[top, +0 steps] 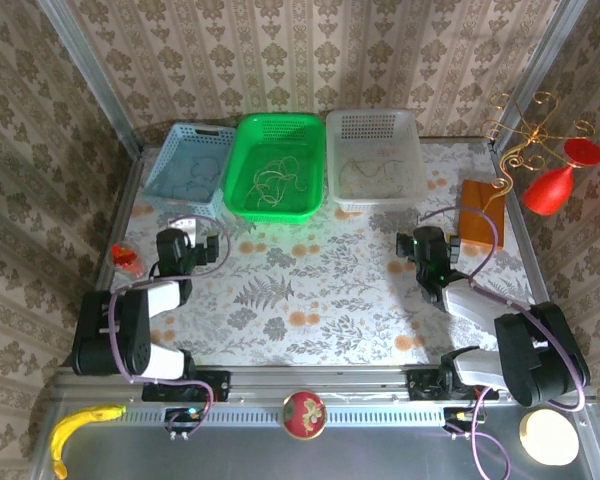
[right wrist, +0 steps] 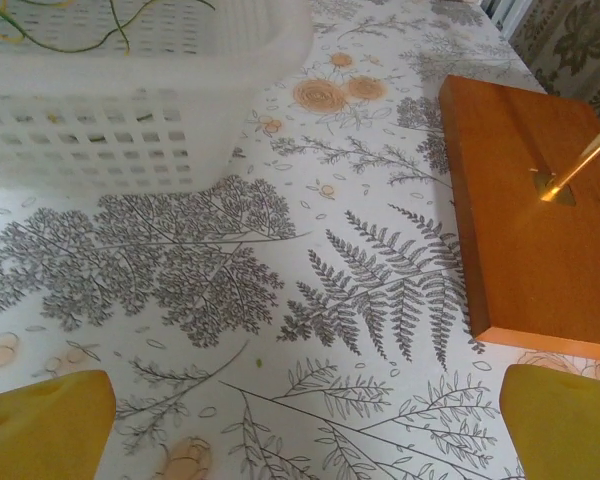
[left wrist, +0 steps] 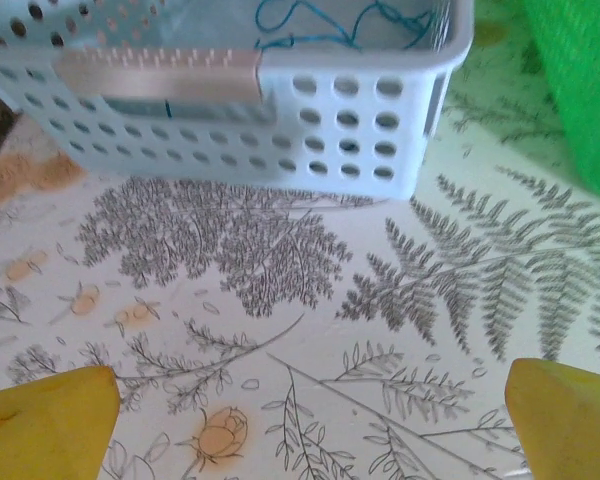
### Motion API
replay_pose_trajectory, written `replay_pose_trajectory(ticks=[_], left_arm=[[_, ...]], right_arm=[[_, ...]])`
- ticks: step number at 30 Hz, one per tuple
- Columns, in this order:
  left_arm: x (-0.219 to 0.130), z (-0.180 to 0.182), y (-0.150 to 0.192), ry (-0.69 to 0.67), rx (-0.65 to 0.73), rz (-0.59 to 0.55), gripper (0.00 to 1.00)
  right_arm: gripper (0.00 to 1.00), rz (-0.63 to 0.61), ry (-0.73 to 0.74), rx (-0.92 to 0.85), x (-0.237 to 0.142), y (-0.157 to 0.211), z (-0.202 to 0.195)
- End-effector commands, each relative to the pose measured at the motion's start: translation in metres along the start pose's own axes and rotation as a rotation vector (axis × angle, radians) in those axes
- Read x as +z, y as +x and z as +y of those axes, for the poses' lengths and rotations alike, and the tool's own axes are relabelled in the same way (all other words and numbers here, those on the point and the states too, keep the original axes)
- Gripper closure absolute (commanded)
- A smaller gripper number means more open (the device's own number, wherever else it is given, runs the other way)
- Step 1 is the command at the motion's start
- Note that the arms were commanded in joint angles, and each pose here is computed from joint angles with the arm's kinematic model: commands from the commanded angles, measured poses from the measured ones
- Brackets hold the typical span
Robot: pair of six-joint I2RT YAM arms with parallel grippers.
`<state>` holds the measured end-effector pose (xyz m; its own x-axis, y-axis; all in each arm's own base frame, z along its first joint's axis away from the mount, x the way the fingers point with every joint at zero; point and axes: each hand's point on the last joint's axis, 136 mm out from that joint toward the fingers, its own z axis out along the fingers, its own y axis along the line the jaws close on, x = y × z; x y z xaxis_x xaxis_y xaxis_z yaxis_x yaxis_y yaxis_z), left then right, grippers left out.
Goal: Untangle the cables
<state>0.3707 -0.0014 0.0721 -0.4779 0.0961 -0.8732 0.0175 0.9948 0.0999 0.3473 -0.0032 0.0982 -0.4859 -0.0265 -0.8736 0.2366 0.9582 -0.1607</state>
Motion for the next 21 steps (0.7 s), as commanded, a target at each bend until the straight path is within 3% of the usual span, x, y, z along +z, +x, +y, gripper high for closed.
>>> replay_pose_trajectory(ticks=[1,3,5,8,10,21], left_arm=[[0.003,0.009,-0.039,-0.016,-0.022,-0.22,0.0],[0.006,0.007,-0.039,0.005,-0.016,-0.246,0.0],[0.009,0.003,-0.036,0.037,-0.02,-0.201,0.0],[0.011,-0.002,-0.035,0.07,-0.005,-0.195,0.0],[0.011,-0.004,-0.037,0.084,0.001,-0.195,0.0],[0.014,-0.006,-0.037,0.097,0.01,-0.178,0.0]], right_arm=[[0.0,-0.206,-0.068,0.056,-0.001,-0.042,0.003],[0.0,-0.195,-0.115,0.05,0.008,-0.045,0.006],[0.0,-0.175,-0.158,0.041,0.017,-0.044,0.007],[0.0,-0.262,-0.146,0.108,0.038,-0.032,-0.001],[0.0,-0.144,-0.175,0.109,0.042,-0.023,-0.001],[0.0,-0.15,-0.157,0.096,0.046,-0.025,0.001]])
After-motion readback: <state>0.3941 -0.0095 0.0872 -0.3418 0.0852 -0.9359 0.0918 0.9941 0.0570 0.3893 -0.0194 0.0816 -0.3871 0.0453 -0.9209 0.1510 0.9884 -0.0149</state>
